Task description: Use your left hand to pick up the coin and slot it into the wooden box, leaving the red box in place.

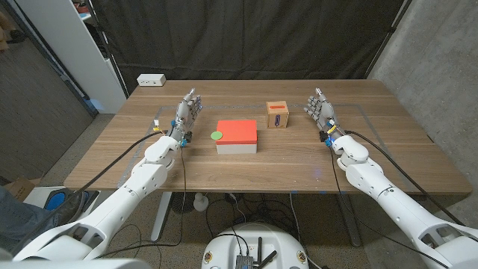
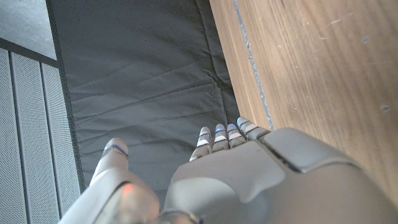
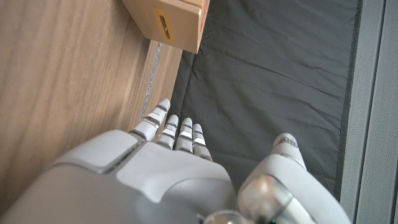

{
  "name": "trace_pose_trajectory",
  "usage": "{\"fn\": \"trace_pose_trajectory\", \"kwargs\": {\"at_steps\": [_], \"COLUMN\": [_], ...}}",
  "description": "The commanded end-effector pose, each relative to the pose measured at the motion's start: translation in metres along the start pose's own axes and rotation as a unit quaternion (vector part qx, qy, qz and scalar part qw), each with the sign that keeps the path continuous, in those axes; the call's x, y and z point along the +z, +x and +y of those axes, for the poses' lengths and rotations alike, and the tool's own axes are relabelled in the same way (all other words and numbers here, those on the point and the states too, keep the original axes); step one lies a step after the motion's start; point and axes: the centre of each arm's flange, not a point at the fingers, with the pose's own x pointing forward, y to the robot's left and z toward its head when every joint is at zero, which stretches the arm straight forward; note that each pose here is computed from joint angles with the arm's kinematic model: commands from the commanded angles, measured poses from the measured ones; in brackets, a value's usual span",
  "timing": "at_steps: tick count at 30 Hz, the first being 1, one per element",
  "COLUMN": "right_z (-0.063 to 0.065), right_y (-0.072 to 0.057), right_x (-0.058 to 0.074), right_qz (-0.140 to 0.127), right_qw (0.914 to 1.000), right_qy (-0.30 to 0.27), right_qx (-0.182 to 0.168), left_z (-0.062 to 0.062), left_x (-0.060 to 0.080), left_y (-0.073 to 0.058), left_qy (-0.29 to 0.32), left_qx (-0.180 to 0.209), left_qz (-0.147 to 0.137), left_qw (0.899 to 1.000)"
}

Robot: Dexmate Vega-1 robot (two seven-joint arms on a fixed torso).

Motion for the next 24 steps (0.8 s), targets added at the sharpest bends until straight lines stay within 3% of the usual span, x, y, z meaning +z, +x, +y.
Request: {"fn": "trace_pose_trajectory", "kwargs": {"at_steps": [1, 11, 24], "right_z": [0.005, 0.006, 0.012], "right_y": [-0.010, -0.018, -0.023], "right_x": [-0.006, -0.004, -0.006], "right_qz": [-0.001, -0.003, -0.004], "right_qw": [0.9998, 0.9998, 0.9996], "right_qy": [0.013, 0.008, 0.013], "right_qx": [-0.014, -0.019, -0.027], "left_z": [-0.002, 0.001, 0.001], "left_x": [-0.006, -0.005, -0.002], "left_y": [-0.005, -0.009, -0.013], "left_qy": [-0.007, -0.010, -0.007], "left_qx": [-0.004, 0.007, 0.031], "left_qz": [0.002, 0.010, 0.047], "left_qw": [1.000, 1.000, 0.998]}}
